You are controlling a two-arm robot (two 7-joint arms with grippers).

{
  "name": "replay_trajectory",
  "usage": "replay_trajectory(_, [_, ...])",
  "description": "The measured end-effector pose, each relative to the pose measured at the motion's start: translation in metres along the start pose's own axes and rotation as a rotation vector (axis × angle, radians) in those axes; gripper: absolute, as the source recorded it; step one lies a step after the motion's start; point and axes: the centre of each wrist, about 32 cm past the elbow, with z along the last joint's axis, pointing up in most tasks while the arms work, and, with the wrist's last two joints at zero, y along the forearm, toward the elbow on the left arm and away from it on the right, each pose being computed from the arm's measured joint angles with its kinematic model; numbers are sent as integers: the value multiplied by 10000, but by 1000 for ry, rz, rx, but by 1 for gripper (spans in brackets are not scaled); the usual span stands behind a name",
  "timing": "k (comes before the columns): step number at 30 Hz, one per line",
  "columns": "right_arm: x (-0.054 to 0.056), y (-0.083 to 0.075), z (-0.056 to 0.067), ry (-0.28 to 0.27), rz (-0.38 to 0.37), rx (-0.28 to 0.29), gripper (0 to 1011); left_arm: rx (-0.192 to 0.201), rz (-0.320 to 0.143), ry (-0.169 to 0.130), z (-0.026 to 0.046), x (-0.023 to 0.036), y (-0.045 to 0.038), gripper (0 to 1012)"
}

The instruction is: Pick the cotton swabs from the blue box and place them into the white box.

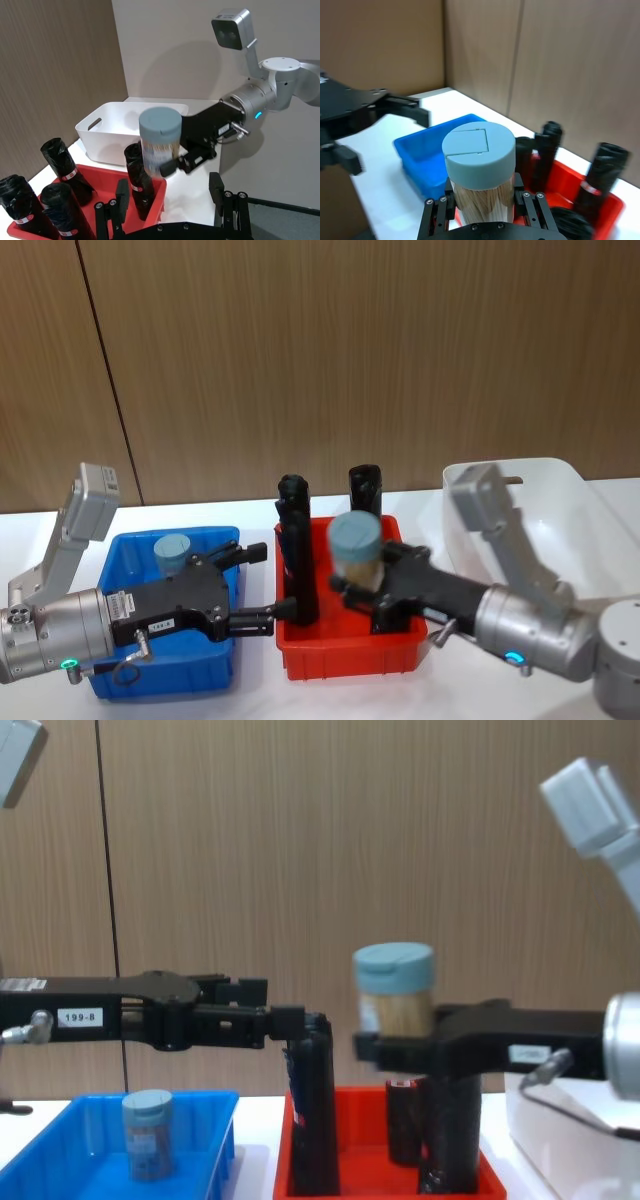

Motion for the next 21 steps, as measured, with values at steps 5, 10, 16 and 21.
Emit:
replay_trajectory(5, [129, -122, 6, 1, -57, 10, 644, 0, 0, 0, 0, 0, 0, 1004])
replay_trajectory(10, [273, -260, 27, 1, -125, 24, 644, 0, 0, 0, 0, 0, 0, 1004])
replay_trajectory(16, [483, -435, 67, -4, -227, 33, 642, 0, 0, 0, 0, 0, 0, 1004])
replay_trajectory(21, [613, -517, 81, -5, -292, 31, 644, 0, 0, 0, 0, 0, 0, 1004])
